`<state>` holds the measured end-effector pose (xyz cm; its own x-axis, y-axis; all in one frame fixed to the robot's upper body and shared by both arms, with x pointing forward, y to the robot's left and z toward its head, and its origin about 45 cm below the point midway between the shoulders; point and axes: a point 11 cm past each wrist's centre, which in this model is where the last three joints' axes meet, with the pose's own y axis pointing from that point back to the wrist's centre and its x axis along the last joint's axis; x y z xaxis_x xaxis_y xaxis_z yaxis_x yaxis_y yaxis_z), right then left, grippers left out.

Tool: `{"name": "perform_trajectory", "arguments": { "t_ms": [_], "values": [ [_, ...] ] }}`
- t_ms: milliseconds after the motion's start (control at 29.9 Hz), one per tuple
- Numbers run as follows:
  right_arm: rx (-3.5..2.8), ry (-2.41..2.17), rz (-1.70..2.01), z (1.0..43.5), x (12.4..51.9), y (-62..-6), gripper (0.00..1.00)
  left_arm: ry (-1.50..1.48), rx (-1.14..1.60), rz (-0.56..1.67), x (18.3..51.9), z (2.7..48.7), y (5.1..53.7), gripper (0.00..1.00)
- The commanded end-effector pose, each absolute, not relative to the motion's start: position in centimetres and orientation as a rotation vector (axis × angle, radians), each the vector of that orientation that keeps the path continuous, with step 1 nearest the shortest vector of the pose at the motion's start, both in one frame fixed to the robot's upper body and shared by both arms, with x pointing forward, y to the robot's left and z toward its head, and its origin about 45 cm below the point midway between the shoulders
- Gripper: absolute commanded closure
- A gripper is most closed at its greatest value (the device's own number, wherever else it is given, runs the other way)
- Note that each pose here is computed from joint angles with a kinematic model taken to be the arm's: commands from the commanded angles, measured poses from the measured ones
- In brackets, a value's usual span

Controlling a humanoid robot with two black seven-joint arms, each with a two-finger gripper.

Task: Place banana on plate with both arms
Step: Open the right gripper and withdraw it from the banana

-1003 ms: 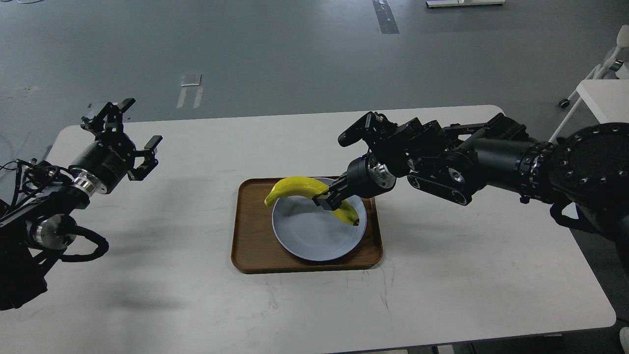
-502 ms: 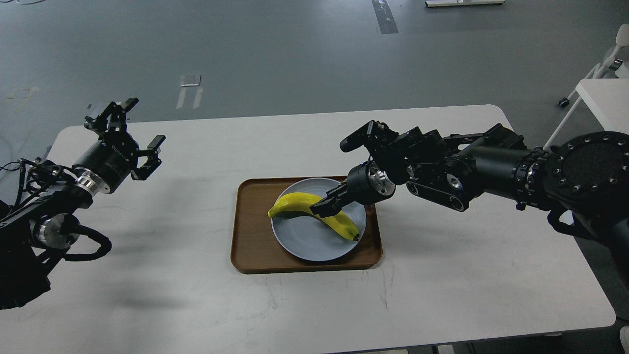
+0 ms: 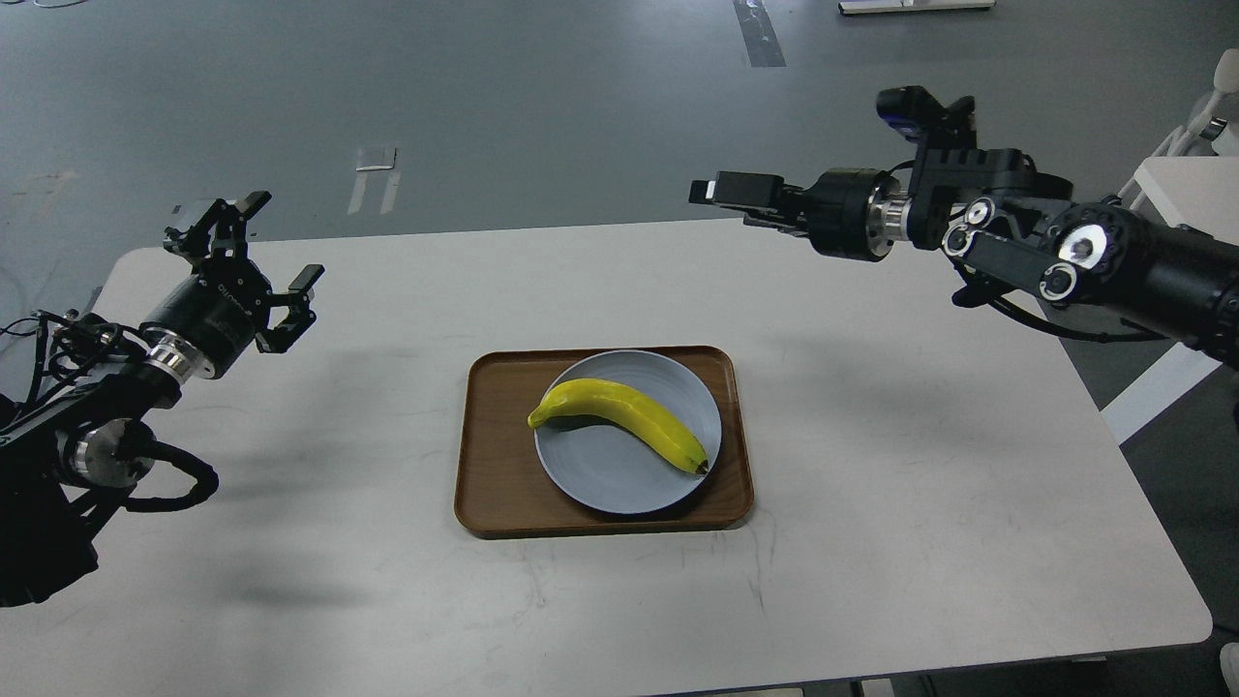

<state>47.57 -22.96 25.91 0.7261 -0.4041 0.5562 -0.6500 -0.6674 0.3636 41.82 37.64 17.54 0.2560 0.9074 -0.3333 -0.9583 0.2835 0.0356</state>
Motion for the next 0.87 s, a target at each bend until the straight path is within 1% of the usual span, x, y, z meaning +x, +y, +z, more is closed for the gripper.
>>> {"name": "perform_trajectory", "arguments": {
  "t_ms": [0,33,100,167,234,401,502,836],
  "values": [
    [2.491,-1.191,0.3,25.3,47.0,-28.4,0.0,0.32,-0.187,1.272,41.8,17.3,37.4,0.02],
    [2.503,-1.299,0.195,24.2,46.4,-30.5,0.0,0.322,-0.188,1.27,41.8,17.3,37.2,0.02],
    [2.523,-1.448,0.057,23.0,45.6,-32.8,0.0,0.328,-0.189,1.263,41.8,17.1,36.8,0.02],
    [2.543,-1.536,-0.035,22.2,44.9,-34.0,0.0,0.33,-0.19,1.264,41.8,17.0,36.8,0.02],
    [2.573,-1.655,-0.222,20.1,43.2,-35.7,0.0,0.33,-0.188,1.261,41.7,17.0,36.7,0.02],
    [2.619,-1.761,-0.459,17.5,40.7,-36.9,0.0,0.336,-0.187,1.257,41.7,16.7,36.4,0.02],
    [2.607,-1.842,-0.523,16.8,40.0,-37.7,0.0,0.34,-0.183,1.26,41.5,16.5,36.5,0.02],
    [2.605,-1.846,-0.546,16.3,39.6,-37.6,0.0,0.349,-0.195,1.251,41.6,16.3,35.8,0.02]
  ]
}}
